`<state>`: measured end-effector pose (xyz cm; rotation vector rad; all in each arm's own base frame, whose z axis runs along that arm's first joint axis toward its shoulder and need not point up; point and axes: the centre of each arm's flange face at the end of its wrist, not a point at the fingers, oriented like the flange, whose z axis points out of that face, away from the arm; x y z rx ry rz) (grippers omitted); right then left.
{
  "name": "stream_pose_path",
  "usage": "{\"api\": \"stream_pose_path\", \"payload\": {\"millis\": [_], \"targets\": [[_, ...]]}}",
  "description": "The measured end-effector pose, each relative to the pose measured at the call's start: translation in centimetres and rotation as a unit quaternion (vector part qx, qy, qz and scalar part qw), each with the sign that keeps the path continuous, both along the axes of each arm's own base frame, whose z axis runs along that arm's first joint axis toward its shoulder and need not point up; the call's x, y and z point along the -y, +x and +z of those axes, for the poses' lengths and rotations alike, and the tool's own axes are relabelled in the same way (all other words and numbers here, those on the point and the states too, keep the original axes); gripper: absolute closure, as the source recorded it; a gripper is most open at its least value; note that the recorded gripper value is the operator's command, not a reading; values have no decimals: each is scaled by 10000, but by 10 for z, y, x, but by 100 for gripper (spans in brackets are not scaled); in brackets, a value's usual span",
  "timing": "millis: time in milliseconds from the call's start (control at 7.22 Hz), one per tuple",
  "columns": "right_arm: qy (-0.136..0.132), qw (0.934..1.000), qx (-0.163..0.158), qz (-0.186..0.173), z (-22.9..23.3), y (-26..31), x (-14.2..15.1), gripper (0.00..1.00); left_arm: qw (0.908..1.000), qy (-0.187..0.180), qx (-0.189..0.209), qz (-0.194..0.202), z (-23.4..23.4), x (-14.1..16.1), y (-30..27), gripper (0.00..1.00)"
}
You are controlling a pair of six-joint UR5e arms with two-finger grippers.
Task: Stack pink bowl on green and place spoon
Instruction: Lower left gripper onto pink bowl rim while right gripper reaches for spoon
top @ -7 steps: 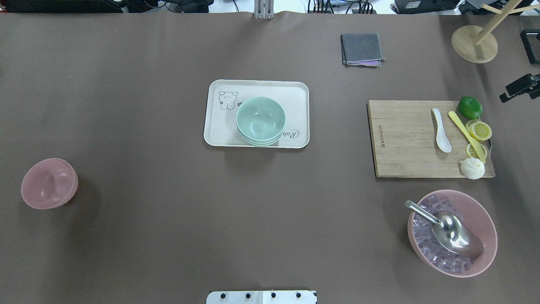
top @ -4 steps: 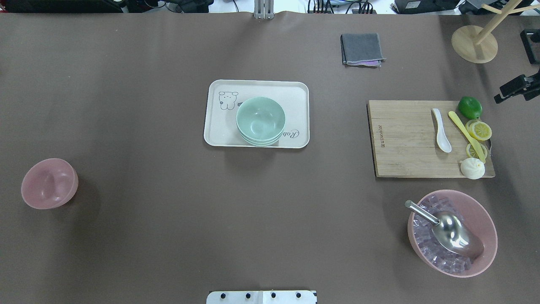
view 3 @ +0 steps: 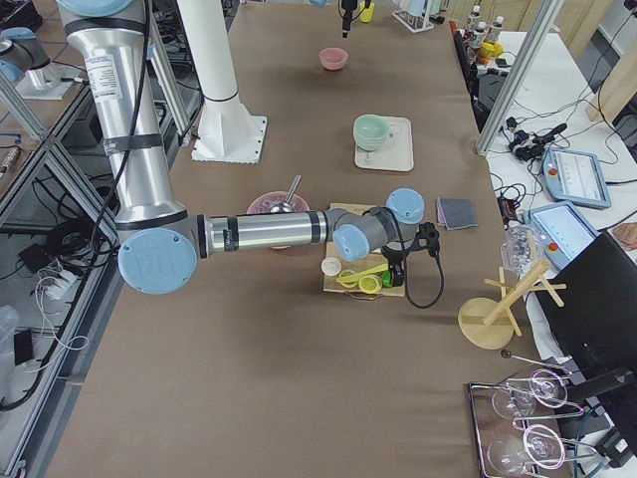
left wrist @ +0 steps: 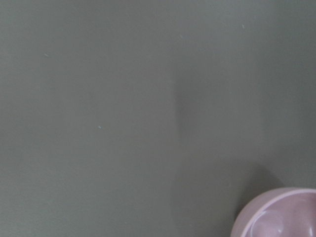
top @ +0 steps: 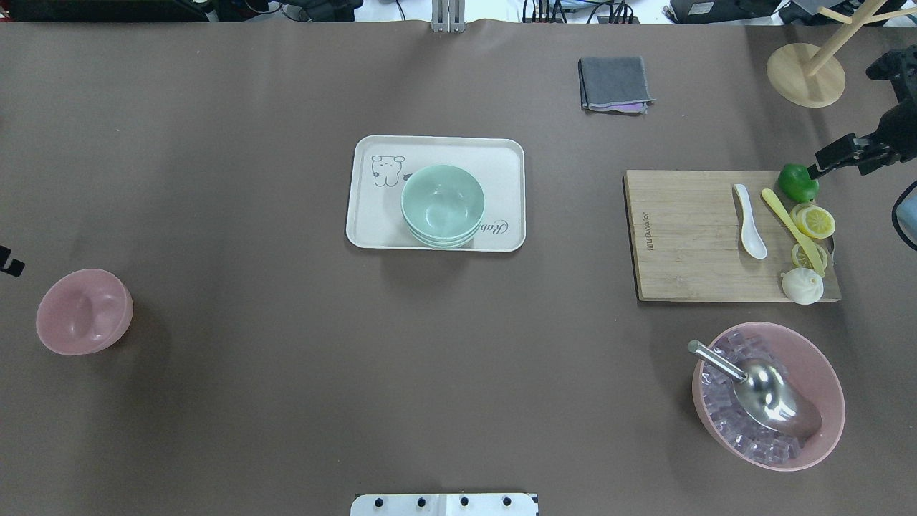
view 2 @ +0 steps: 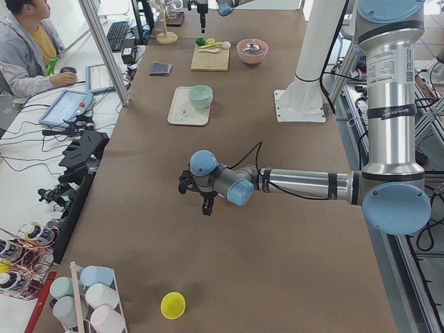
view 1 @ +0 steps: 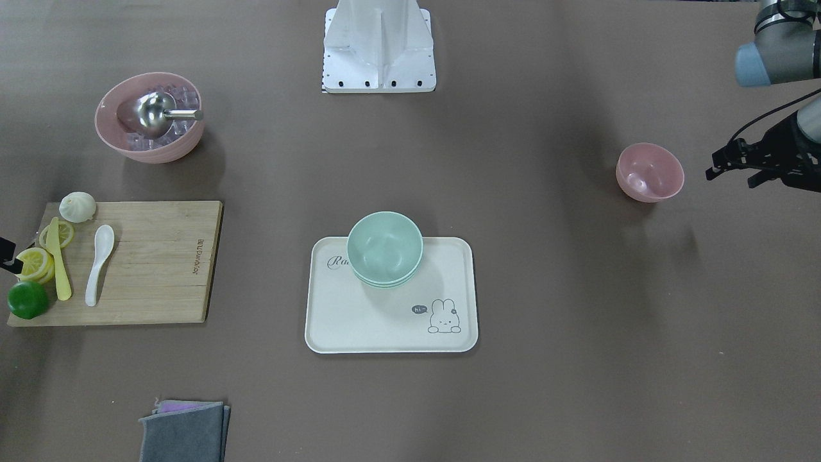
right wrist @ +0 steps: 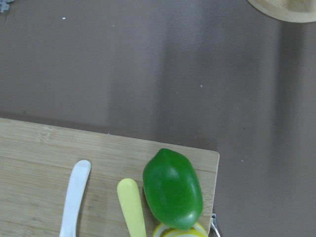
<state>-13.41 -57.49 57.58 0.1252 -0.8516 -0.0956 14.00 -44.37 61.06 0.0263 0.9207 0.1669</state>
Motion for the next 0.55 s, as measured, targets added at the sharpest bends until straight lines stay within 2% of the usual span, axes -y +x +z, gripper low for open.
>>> {"api": "stream_pose_path", "payload": {"millis": [138,277,415,554], "targets": [[6,10000,5,-11,-1,-4,-1,0,9999,-70,-31,100,-3,-9,19,3],[7,10000,9,-29,-1,-7,-3,0,9998,-148,-69,138,-4,-18,35,10],[9,10000,11,-62,-2,-11,-4,0,9996,-173,-120,191,-6,-27,50,21],[7,10000,14,-94,-2,-14,-5,0,9994,-192,-142,246,-5,-34,60,44]]}}
